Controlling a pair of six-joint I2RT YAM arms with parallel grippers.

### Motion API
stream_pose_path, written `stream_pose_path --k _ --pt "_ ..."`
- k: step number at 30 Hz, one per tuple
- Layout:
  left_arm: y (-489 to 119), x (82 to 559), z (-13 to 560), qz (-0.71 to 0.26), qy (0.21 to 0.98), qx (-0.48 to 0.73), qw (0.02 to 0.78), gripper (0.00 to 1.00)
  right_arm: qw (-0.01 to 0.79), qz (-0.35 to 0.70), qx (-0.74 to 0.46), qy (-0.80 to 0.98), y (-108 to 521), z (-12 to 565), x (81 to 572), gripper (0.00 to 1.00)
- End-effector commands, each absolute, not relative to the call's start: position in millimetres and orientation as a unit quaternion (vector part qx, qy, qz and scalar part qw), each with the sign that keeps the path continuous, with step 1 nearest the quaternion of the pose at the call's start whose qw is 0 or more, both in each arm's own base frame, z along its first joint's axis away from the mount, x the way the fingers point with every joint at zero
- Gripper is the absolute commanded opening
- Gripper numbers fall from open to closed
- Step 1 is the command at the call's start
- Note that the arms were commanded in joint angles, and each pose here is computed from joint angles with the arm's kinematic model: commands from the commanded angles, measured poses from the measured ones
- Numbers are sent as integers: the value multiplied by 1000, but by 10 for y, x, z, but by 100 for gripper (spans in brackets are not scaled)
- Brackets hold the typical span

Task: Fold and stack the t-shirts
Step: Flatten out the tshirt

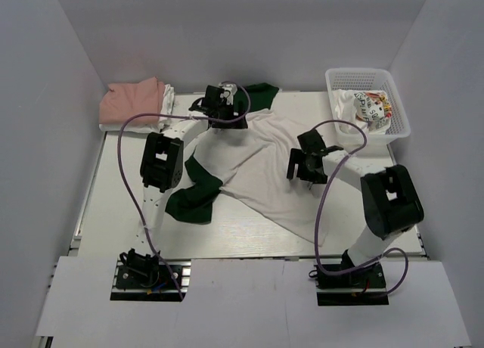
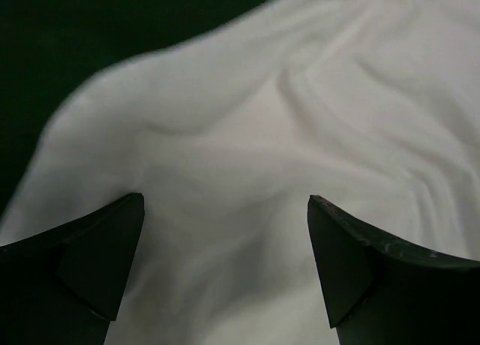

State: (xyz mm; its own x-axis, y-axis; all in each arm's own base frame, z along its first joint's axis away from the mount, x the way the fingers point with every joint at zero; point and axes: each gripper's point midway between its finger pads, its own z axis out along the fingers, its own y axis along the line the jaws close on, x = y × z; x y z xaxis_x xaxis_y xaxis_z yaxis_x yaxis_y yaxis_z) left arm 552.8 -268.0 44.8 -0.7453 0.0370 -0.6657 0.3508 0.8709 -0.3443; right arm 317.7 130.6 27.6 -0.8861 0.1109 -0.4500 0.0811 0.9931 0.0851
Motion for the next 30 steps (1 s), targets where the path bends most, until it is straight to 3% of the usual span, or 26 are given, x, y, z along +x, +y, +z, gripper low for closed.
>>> stream_pose_path --k 1,6,12,16,20,23,24,26,27,29,30 --pt "-2467 5661 356 -209 916 96 329 100 241 52 24 969 1372 288 3489 90" --pt "-1797 5945 146 -130 932 -4 338 100 246 88 -45 964 1608 264 3839 90" --pt "-906 6083 -42 -100 934 -107 325 100 244 54 -89 964 1662 28 4438 90" --pt "-897 6172 30 -129 926 -98 340 100 260 14 -92 961 1504 90 4755 90" --pt "-1165 6332 438 -200 904 -41 377 100 277 4 -99 956 1376 247 4959 90" --pt "-1482 6309 999 -257 877 14 405 100 310 59 -139 938 1657 657 5011 90" --pt "-1488 6305 1172 -257 870 29 419 100 336 87 -156 925 1837 989 4969 90" --pt "-1604 6205 1407 -263 863 41 429 100 331 131 -189 915 2058 1037 4766 90" --pt "-1631 6132 1846 -274 843 55 459 100 358 145 -204 899 2208 1357 4644 90" --pt "-1608 5925 1953 -277 845 50 456 100 337 137 -206 908 2186 1137 4365 90" --pt "-1579 5781 2381 -278 828 50 484 100 354 151 -189 903 2243 1384 4220 90"
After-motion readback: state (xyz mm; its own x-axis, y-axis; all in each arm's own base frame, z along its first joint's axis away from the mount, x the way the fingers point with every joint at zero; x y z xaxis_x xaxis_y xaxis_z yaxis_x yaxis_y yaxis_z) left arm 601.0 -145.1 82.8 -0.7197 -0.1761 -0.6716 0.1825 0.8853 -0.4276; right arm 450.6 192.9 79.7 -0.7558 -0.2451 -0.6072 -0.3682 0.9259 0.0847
